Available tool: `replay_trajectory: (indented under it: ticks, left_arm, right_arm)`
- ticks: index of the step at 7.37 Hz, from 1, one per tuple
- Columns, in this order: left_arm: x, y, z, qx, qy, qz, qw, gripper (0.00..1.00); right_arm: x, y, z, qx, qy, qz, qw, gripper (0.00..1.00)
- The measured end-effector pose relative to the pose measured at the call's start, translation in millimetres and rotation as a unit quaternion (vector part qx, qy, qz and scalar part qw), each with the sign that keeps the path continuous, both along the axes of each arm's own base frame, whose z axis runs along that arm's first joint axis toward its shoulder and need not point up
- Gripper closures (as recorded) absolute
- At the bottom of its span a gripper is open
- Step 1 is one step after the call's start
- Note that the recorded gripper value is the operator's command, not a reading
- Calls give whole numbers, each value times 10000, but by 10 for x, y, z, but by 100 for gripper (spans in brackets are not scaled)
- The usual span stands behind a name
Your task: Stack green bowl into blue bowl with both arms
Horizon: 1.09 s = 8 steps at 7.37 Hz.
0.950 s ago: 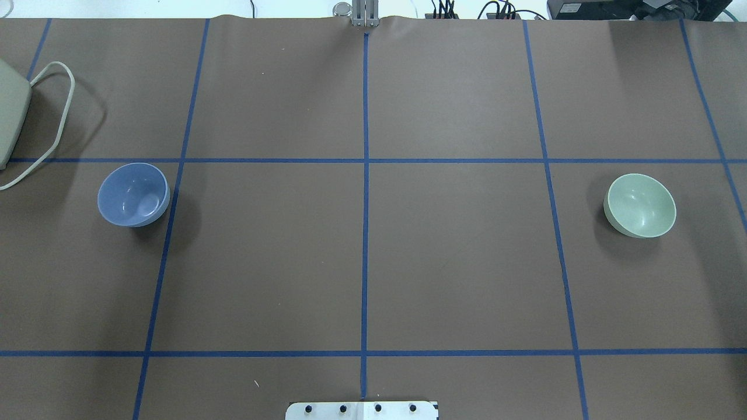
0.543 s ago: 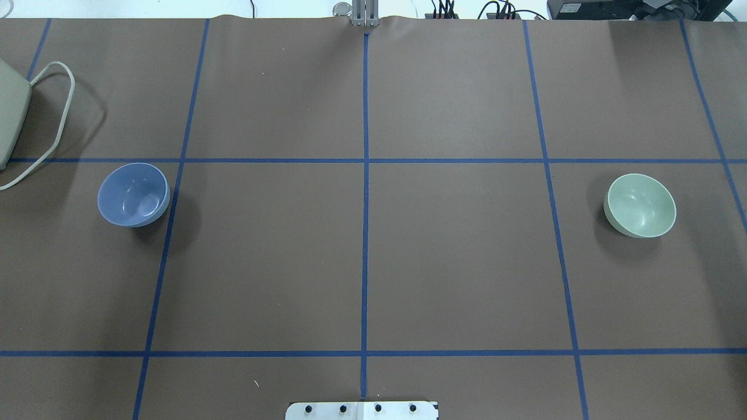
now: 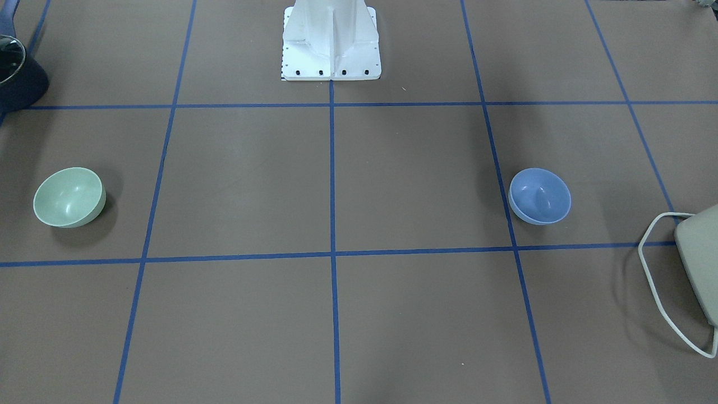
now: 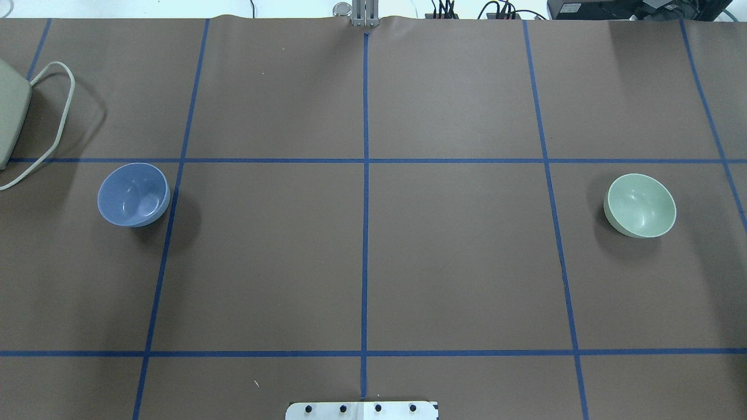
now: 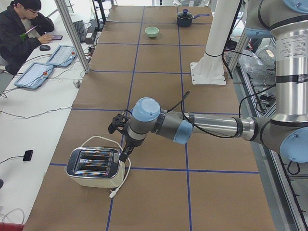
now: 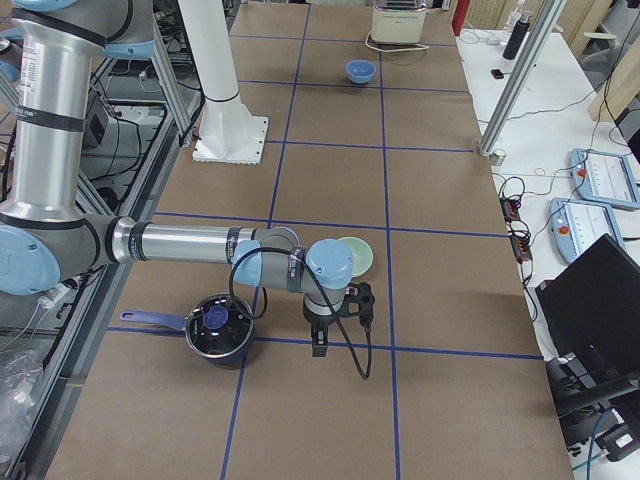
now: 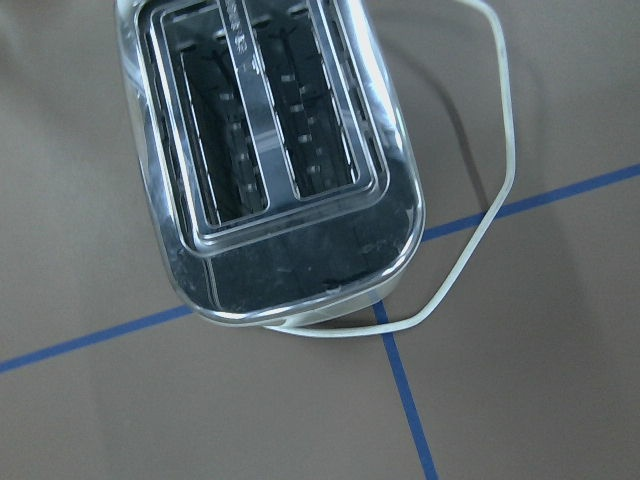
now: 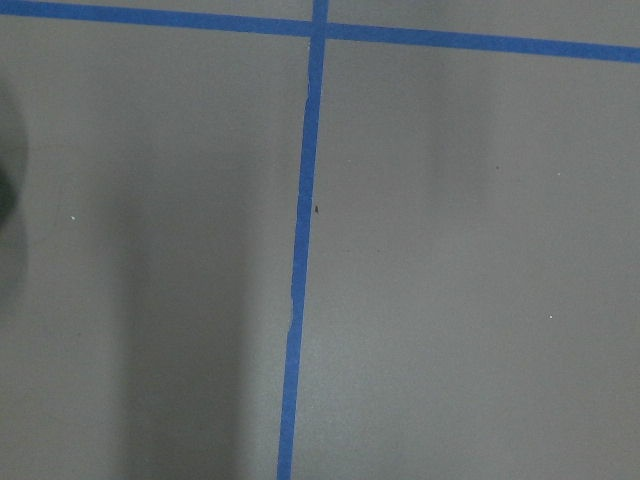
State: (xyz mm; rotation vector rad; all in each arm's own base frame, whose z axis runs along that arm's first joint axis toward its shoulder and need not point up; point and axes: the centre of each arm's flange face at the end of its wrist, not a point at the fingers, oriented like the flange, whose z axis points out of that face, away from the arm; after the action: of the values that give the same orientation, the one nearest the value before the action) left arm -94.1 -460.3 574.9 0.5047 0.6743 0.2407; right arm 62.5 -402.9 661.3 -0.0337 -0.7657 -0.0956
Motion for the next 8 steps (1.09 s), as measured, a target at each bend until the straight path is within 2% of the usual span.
replay_trajectory:
  ticks: [2,4,5,7,8]
  left_arm:
    - [-5,-109,-84,499,-12,10,9988,2]
    - [92,-184,-135,598,89,-33,9982,2]
    - [334,-271,-220,403,292,-81,9987,1]
    - [1056,-364,-424,-463,898,-354,9943,1]
    - [1495,-351,-477,-903,1084,-466,9889,1]
  right_arm:
    - [-1,-17,-23,31,0,-2,10000,0]
    - [-7,-103,-208,224,-43,4,9997,0]
    - [-9,-177,-398,461,-51,1,9989,0]
    - [-39,-318,-722,983,-46,136,9951,0]
    - [-116,-366,-819,1055,-74,296,9940,0]
